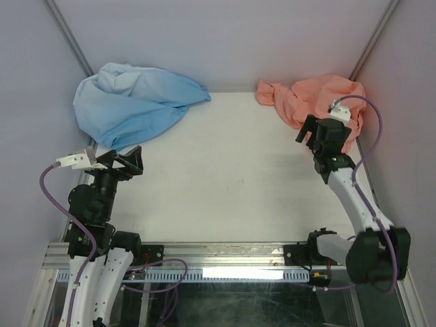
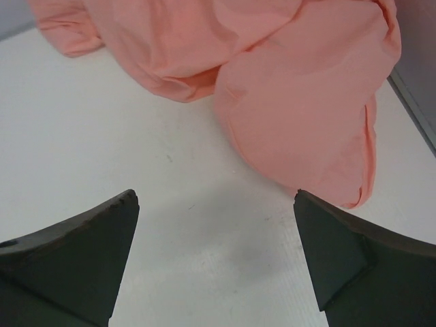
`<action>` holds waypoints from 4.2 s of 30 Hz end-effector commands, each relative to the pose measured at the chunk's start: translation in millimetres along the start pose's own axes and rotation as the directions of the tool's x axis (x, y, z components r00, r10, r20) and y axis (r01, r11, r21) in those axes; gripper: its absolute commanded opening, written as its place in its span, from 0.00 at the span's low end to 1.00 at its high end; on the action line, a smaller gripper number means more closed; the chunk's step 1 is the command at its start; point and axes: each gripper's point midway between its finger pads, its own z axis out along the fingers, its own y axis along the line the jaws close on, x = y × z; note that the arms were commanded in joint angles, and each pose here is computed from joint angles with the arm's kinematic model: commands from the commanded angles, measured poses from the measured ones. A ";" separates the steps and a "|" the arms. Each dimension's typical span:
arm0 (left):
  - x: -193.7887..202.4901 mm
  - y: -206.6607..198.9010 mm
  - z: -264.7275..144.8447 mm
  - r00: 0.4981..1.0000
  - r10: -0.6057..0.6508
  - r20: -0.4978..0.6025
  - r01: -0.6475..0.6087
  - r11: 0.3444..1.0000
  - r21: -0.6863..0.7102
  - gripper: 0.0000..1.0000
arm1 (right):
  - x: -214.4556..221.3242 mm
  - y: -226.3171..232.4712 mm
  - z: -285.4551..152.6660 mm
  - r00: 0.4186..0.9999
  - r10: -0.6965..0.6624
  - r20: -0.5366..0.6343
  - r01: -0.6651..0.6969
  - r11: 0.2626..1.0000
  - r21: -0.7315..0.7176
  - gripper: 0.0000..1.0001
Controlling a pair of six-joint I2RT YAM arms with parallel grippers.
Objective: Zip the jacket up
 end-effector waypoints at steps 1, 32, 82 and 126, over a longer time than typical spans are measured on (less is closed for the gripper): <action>-12.0 -8.8 -0.8 0.999 0.008 0.049 -0.010 0.999 0.048 0.99 | -21.3 -26.9 66.3 0.998 -0.020 0.067 0.006 0.978 0.210 0.99; -9.7 -31.0 -5.8 0.999 0.010 0.039 -0.017 0.985 0.174 0.99 | 11.2 350.0 -148.2 0.939 -0.341 0.046 0.227 0.513 -0.828 0.00; 223.2 -191.5 97.3 0.998 -0.033 -0.044 0.048 0.919 0.391 0.97 | -145.7 284.0 -217.7 0.953 -0.049 0.300 0.280 0.528 -0.802 0.00; 43.2 -317.8 197.6 0.937 0.223 -0.269 0.001 0.769 0.640 0.15 | -176.6 178.4 10.4 0.965 -0.163 0.206 0.224 0.920 -0.323 0.08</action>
